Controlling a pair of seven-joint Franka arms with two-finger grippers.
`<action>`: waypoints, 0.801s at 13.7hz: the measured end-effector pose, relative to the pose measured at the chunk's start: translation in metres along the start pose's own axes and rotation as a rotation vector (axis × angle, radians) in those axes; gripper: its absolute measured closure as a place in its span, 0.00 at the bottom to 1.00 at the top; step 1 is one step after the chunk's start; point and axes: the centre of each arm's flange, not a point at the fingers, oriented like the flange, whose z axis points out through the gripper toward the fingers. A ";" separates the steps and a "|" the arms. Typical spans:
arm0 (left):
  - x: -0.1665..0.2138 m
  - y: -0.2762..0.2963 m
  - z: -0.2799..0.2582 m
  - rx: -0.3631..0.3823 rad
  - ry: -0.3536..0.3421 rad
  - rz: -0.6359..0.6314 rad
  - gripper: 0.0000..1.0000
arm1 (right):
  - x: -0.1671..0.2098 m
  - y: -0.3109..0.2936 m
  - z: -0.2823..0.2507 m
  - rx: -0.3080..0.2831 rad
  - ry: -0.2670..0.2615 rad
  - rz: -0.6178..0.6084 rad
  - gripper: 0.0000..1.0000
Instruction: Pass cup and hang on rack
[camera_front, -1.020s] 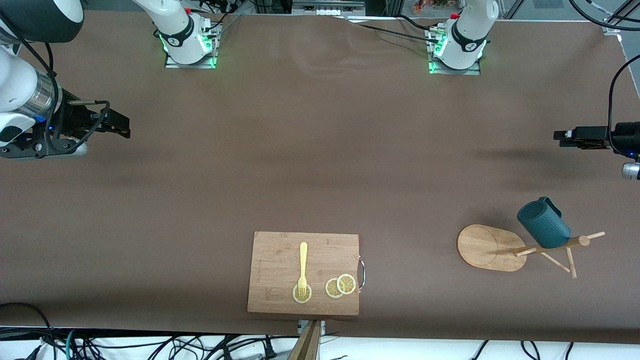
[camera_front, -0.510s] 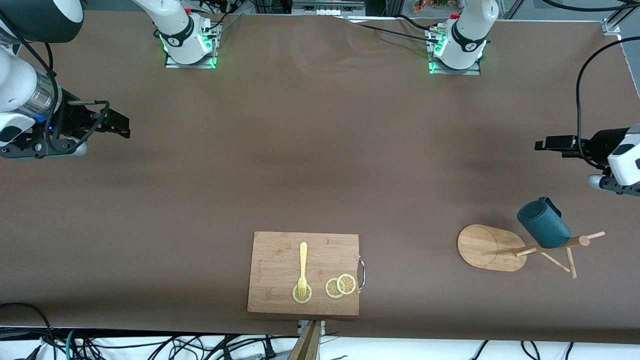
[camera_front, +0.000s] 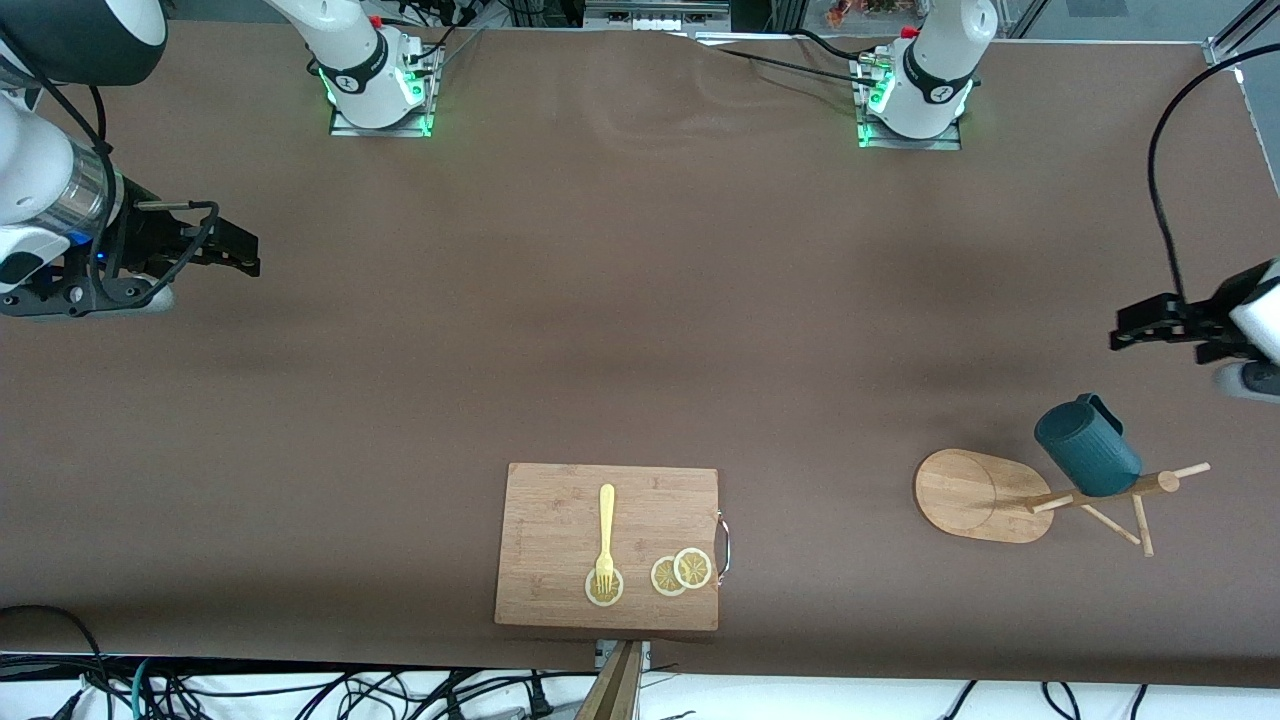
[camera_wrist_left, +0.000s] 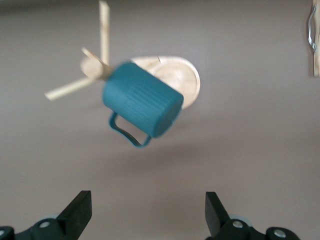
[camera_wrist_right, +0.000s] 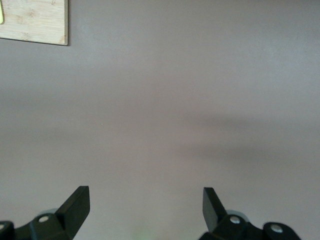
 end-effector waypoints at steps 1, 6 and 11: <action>-0.007 -0.002 -0.020 0.006 0.034 -0.005 0.00 | 0.000 0.000 0.000 0.000 0.000 0.000 0.00; -0.034 0.020 -0.050 -0.020 -0.018 -0.135 0.00 | 0.000 0.001 0.000 0.000 0.000 0.002 0.00; -0.033 0.044 -0.041 -0.029 -0.047 -0.137 0.00 | 0.000 0.002 0.000 0.000 0.000 0.003 0.00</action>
